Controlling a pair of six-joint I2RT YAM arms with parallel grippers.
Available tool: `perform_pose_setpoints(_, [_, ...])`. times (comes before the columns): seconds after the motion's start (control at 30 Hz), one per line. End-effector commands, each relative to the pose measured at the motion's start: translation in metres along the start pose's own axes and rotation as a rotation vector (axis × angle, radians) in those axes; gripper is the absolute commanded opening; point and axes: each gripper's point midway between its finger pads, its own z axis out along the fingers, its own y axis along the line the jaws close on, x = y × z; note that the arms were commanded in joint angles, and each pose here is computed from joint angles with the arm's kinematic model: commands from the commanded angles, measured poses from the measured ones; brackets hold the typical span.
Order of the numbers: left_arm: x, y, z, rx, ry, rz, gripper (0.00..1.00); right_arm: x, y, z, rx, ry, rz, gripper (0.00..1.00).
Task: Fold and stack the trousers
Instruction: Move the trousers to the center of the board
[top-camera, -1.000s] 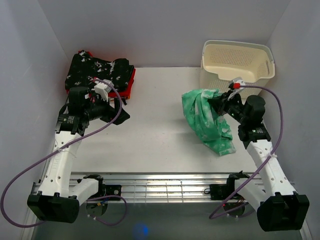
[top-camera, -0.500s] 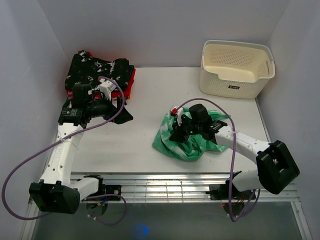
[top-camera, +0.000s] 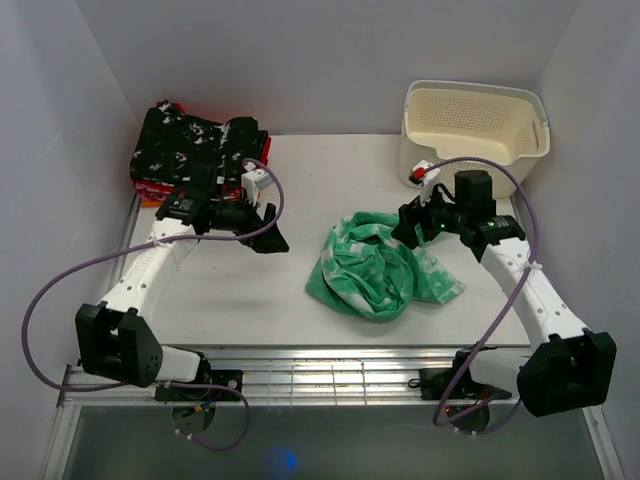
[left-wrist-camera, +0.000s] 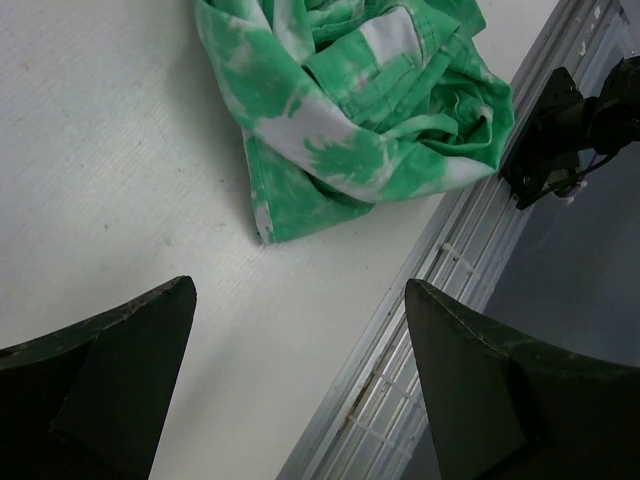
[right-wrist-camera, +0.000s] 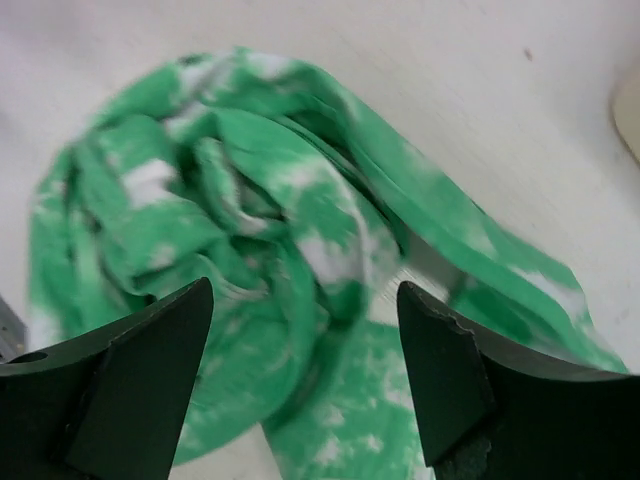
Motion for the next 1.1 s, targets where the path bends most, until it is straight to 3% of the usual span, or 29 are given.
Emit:
perform_pose_setpoints(0.0, [-0.032,-0.004,0.021,-0.012,-0.013,0.146,0.96,0.065,-0.032,-0.008,0.032,0.217,0.164,0.79])
perform_pose_setpoints(0.13, [-0.08,0.009,0.06,0.008,0.004,0.156,0.96,0.117,-0.075,-0.023,0.114,0.333,0.318,0.82])
perform_pose_setpoints(0.3, [-0.105,0.002,0.099,0.109,0.031,0.147,0.97,0.148,-0.096,-0.031,0.186,0.426,0.184,0.92])
perform_pose_setpoints(0.43, [-0.132,0.002,0.124,0.096,0.0,0.21,0.98,0.147,-0.079,-0.036,0.091,0.429,0.122,1.0])
perform_pose_setpoints(0.5, [-0.145,0.007,0.14,0.101,-0.009,0.228,0.98,0.141,-0.071,-0.035,0.042,0.403,0.068,0.9])
perform_pose_setpoints(0.57, [-0.151,0.01,0.15,0.113,-0.007,0.197,0.98,0.139,-0.076,-0.033,0.054,0.394,0.042,0.9])
perform_pose_setpoints(0.7, [-0.14,-0.002,0.162,0.233,0.023,0.138,0.98,0.131,-0.077,-0.019,0.006,0.397,-0.015,0.9])
perform_pose_setpoints(0.8, [-0.134,-0.03,0.151,0.314,0.011,0.212,0.95,0.13,-0.088,-0.011,0.033,0.406,-0.063,0.9])
perform_pose_setpoints(0.93, [-0.109,-0.053,0.152,0.247,0.031,0.338,0.94,0.139,-0.084,0.015,-0.03,0.445,-0.046,0.91])
perform_pose_setpoints(1.07, [-0.091,-0.059,0.146,0.259,0.066,0.29,0.93,0.147,-0.082,0.036,-0.085,0.46,0.013,1.0])
